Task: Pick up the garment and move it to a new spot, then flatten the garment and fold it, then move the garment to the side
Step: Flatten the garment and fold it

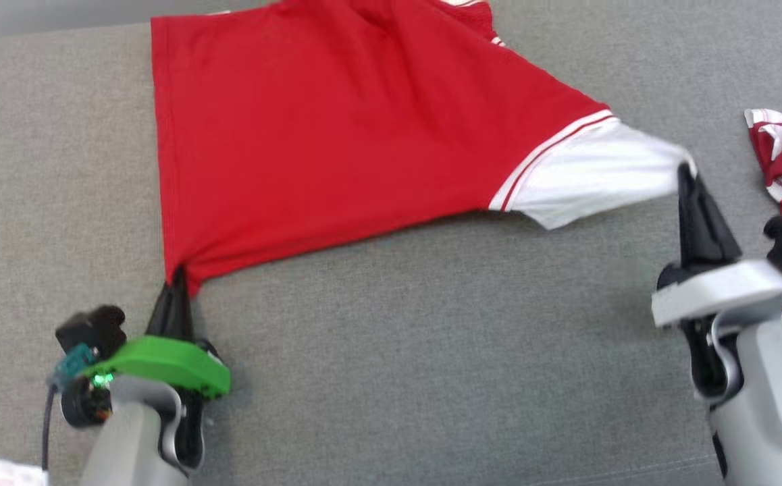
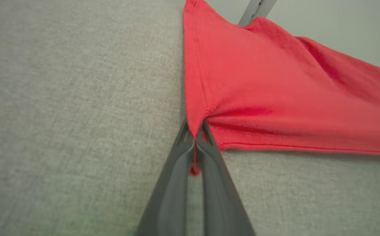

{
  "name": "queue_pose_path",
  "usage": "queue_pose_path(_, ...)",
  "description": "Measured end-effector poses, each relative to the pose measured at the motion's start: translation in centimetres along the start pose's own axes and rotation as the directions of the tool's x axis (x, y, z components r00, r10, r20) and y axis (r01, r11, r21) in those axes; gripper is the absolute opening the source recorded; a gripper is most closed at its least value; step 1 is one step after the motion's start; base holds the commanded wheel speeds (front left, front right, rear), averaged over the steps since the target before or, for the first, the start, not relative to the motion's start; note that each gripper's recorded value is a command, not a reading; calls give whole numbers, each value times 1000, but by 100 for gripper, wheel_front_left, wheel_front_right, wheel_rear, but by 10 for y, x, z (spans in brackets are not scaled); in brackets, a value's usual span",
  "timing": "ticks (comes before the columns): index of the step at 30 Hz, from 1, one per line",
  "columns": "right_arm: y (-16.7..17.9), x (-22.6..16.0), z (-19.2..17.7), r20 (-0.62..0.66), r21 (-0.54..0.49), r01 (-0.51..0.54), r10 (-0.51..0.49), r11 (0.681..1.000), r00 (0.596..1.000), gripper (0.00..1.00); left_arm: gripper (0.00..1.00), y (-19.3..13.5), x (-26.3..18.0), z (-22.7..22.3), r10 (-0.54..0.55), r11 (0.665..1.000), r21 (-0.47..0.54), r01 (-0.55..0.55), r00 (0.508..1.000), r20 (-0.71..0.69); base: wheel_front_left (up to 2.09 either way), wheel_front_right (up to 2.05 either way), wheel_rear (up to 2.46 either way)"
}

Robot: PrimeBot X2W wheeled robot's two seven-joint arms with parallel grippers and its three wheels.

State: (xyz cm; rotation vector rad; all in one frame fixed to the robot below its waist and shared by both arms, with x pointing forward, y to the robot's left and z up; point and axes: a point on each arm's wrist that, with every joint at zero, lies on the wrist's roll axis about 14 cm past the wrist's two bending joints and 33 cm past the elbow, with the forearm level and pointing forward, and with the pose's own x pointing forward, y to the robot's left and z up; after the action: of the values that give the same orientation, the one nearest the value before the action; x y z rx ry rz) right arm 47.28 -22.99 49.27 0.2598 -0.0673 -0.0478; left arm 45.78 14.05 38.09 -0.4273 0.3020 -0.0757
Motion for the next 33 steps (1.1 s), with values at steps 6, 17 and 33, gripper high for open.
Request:
queue_pose_path(6, -11, -64, -40, -133, 41, 63, -57, 997, 990, 0, 0, 5, -45, -34, 47, 997, -52, -51, 997, -64, 0, 0, 0)
queue_pose_path(17, -19, -146, -67, -244, 70, 124, -104, 990, 964, 0, 0, 12, -113, -49, 76, 995, -56, -80, 995, -70, 0, 0, 0)
queue_pose_path(33, 17, -41, 1, -12, 44, -27, 27, 999, 1000, 0, 0, -35, -72, 25, -70, 995, -58, 80, 987, 145, 0, 0, 0)
